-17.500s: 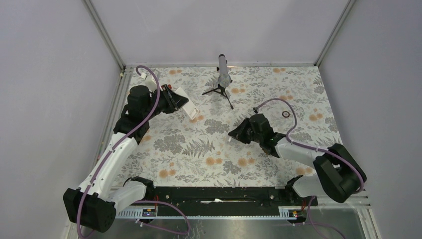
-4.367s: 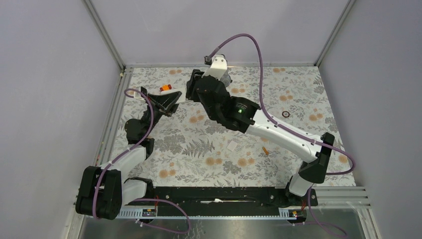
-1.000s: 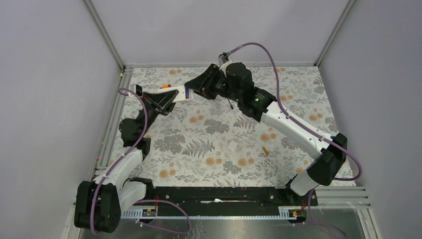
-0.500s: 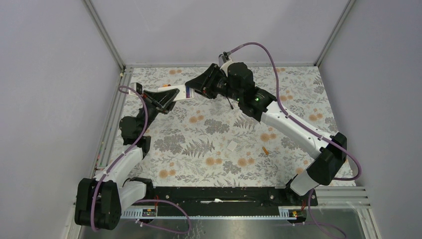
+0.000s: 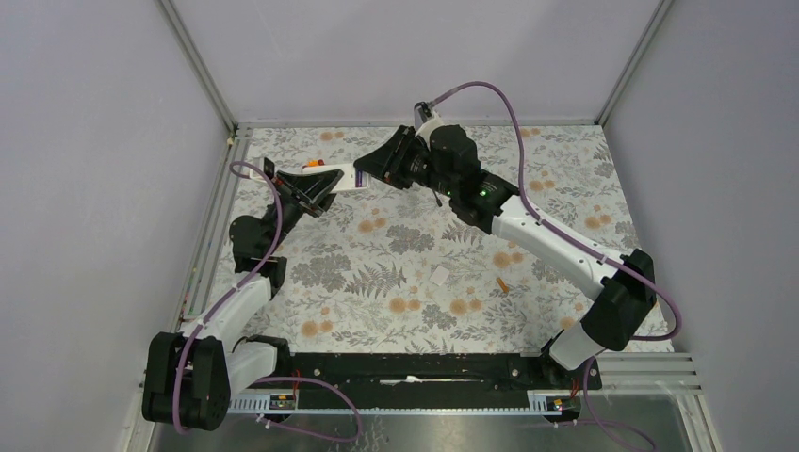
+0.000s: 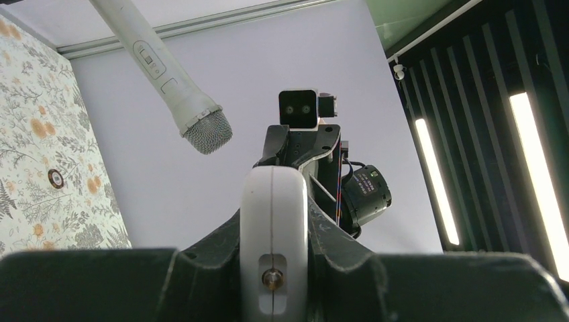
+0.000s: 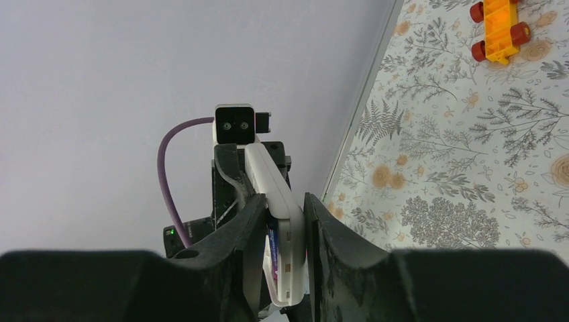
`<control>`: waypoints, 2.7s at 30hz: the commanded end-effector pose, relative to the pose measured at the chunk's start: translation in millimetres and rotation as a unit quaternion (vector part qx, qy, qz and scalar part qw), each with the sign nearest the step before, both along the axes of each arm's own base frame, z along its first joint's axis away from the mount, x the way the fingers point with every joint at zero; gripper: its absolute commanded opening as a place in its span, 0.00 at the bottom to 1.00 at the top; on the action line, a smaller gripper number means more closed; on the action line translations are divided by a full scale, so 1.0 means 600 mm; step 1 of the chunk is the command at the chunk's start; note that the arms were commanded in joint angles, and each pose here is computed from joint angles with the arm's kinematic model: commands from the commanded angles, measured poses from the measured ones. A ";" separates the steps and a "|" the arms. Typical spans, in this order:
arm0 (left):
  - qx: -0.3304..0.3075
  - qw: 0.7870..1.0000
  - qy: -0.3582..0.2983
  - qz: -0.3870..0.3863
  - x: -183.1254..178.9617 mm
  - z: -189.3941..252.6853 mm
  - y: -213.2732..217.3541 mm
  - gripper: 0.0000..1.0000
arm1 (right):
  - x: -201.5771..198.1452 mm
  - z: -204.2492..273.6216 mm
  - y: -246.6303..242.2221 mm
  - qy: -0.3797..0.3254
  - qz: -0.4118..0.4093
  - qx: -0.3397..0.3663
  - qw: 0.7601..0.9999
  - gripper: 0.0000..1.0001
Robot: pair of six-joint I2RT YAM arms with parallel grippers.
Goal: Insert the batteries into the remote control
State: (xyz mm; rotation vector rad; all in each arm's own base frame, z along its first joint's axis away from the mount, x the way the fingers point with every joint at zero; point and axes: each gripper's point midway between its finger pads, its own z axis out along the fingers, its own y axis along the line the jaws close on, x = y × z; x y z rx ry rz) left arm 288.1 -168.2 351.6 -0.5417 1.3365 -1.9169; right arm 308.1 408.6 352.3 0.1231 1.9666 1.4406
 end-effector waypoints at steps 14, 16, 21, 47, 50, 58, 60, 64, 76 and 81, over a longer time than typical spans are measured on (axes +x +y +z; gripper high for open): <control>-0.002 0.994 -0.106 -0.018 -0.044 0.081 -0.005 0.00 | -0.041 -0.088 0.025 0.034 0.068 -0.087 0.993 0.48; 0.002 0.995 -0.101 -0.015 -0.044 0.073 -0.005 0.00 | -0.042 -0.076 0.027 0.033 0.071 -0.075 0.994 0.53; 0.016 0.996 -0.090 -0.010 -0.040 0.053 -0.006 0.00 | -0.044 -0.031 0.025 0.010 0.075 -0.023 0.997 0.76; 0.072 0.994 -0.086 -0.015 -0.037 0.005 -0.011 0.00 | -0.020 0.037 -0.073 -0.090 -0.014 -0.001 0.996 0.66; 0.076 0.993 -0.087 -0.016 -0.037 0.003 -0.012 0.00 | -0.019 0.029 -0.072 -0.091 -0.011 -0.014 0.996 0.53; 0.084 0.992 -0.087 -0.021 -0.036 -0.001 -0.015 0.00 | -0.019 0.024 -0.058 -0.100 0.013 -0.025 0.995 0.42; 0.083 0.992 -0.088 -0.020 -0.035 0.002 -0.015 0.00 | -0.018 0.022 -0.055 -0.099 0.016 -0.026 0.995 0.38; 0.081 0.992 -0.090 -0.019 -0.032 0.007 -0.015 0.00 | -0.019 0.018 -0.050 -0.099 0.024 -0.029 0.994 0.35; 0.065 0.992 -0.102 -0.026 -0.031 0.022 -0.016 0.00 | -0.019 0.006 -0.032 -0.095 0.049 -0.030 0.994 0.23; 0.068 0.991 -0.110 -0.033 -0.035 0.026 -0.018 0.00 | -0.019 -0.003 -0.022 -0.089 0.063 -0.031 0.994 0.20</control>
